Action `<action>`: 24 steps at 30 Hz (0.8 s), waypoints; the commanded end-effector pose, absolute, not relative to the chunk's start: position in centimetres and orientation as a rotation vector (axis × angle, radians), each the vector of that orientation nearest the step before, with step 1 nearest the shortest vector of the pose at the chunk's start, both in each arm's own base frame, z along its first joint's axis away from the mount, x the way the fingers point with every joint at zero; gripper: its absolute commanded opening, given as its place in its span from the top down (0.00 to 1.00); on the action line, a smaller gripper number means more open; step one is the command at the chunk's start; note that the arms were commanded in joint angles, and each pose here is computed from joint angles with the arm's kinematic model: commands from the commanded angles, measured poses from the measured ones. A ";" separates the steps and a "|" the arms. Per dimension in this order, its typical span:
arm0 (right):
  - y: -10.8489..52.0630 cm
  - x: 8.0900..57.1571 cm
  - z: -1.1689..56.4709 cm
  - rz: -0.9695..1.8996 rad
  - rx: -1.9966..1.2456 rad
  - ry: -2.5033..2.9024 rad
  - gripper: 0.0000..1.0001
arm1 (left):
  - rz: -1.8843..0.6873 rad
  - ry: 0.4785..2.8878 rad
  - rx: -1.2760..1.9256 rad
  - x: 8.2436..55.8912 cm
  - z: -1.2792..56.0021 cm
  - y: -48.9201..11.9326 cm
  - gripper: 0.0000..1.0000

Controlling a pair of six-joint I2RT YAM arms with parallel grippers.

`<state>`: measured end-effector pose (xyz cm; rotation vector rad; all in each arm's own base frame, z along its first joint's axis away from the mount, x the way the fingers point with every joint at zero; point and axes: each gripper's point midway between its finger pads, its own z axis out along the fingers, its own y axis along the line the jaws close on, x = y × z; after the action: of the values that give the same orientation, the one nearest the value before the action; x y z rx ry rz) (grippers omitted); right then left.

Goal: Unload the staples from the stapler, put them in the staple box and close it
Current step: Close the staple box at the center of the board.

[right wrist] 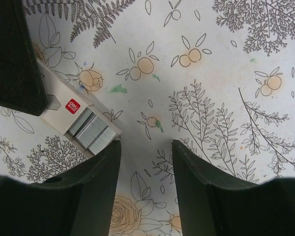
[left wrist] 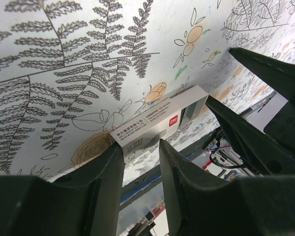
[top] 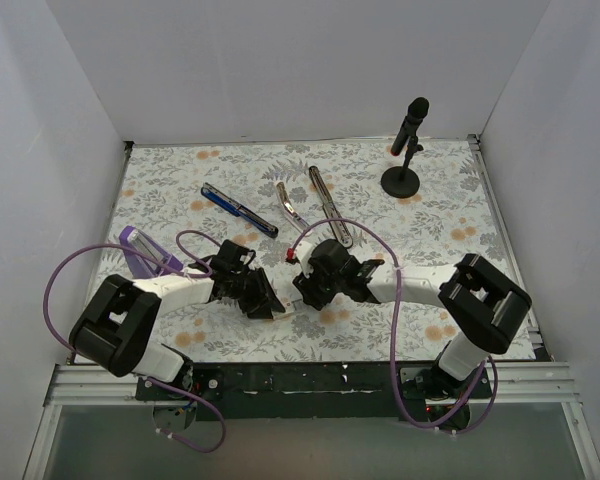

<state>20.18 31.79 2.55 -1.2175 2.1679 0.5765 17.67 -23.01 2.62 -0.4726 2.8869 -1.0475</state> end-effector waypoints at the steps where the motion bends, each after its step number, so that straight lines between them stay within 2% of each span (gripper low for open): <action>1: 33.9 19.0 2.8 0.718 -1.239 2.141 0.46 | -0.958 2.858 -0.483 18.5 1.2 -22.4 0.67; 11: 34.3 19.5 2.3 0.686 -1.213 2.176 0.46 | -0.985 2.824 -0.526 18.7 1.9 -22.6 0.64; 20: 31.3 22.2 2.3 0.414 -1.128 2.313 0.45 | -0.896 2.778 -0.563 19.5 3.9 -21.6 0.43; 24: 30.1 23.3 3.6 0.320 -0.990 2.355 0.45 | -0.858 2.780 -0.590 19.5 4.9 -21.2 0.34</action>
<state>22.18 32.08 2.50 -1.1253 2.2714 0.4593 19.01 -22.23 3.86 -0.5577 2.8033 -0.9545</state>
